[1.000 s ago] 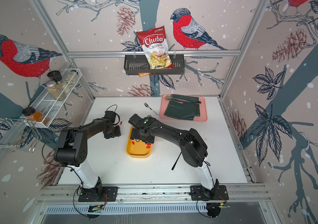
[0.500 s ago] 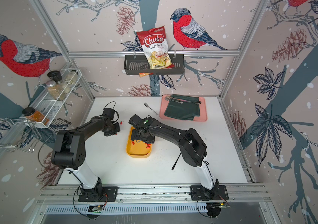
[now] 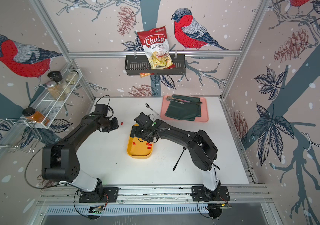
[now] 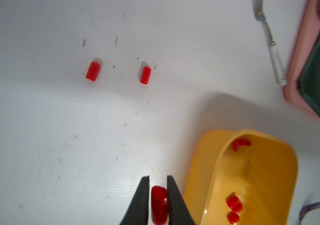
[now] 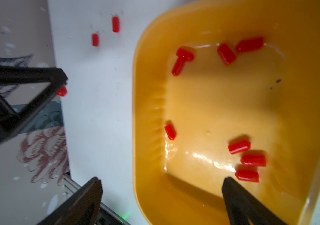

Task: Take the screw protection sleeves out of the storage box
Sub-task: Pick up the screw protection sleeve from the storage box.

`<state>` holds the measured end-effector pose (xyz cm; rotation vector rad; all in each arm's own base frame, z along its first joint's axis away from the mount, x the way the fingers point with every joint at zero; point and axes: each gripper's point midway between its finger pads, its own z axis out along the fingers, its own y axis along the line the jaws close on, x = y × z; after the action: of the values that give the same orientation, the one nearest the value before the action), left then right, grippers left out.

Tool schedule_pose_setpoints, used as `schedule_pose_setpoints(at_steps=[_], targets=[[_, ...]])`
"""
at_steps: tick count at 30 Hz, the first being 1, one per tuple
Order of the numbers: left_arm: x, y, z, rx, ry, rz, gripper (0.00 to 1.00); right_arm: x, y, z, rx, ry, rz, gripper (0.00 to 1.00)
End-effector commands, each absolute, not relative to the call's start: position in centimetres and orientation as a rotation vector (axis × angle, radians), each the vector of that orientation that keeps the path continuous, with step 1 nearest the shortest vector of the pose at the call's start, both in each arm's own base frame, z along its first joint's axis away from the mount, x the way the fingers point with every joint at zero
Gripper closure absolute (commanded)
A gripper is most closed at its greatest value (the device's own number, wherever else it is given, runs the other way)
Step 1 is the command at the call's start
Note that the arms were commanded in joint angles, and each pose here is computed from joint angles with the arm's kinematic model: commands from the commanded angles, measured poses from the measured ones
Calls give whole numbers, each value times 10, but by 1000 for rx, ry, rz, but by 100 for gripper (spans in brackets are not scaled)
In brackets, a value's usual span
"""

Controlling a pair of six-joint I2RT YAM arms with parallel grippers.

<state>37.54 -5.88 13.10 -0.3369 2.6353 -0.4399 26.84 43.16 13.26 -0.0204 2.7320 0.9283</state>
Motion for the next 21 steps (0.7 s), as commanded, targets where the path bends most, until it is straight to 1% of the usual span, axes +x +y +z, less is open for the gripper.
schedule_pose_setpoints(at_steps=[1, 2, 4, 6, 8, 10, 11, 15, 20, 21], targets=[[365, -83, 150, -315, 2611, -663, 79, 278, 453, 177, 10, 2524, 1297, 5], [364, -84, 152, -321, 2608, -676, 78, 280, 450, 176, 26, 2513, 1314, 6], [362, -82, 149, -328, 2621, -662, 69, 281, 444, 168, 39, 2541, 1288, 9], [358, -82, 144, -334, 2646, -667, 68, 280, 447, 162, 12, 2573, 1252, 9], [355, -88, 148, -335, 2641, -749, 68, 281, 453, 159, 4, 2592, 1253, 9], [352, -97, 161, -333, 2599, -842, 66, 284, 463, 173, 8, 2527, 1378, 10], [351, -101, 167, -336, 2582, -880, 62, 285, 465, 178, 22, 2502, 1420, 10], [347, -116, 182, -365, 2532, -1052, 61, 291, 459, 190, 51, 2431, 1489, 15], [340, -131, 189, -398, 2502, -1221, 61, 295, 451, 192, 118, 2326, 1622, 25], [338, -132, 189, -403, 2502, -1236, 61, 295, 451, 195, 139, 2285, 1676, 29]])
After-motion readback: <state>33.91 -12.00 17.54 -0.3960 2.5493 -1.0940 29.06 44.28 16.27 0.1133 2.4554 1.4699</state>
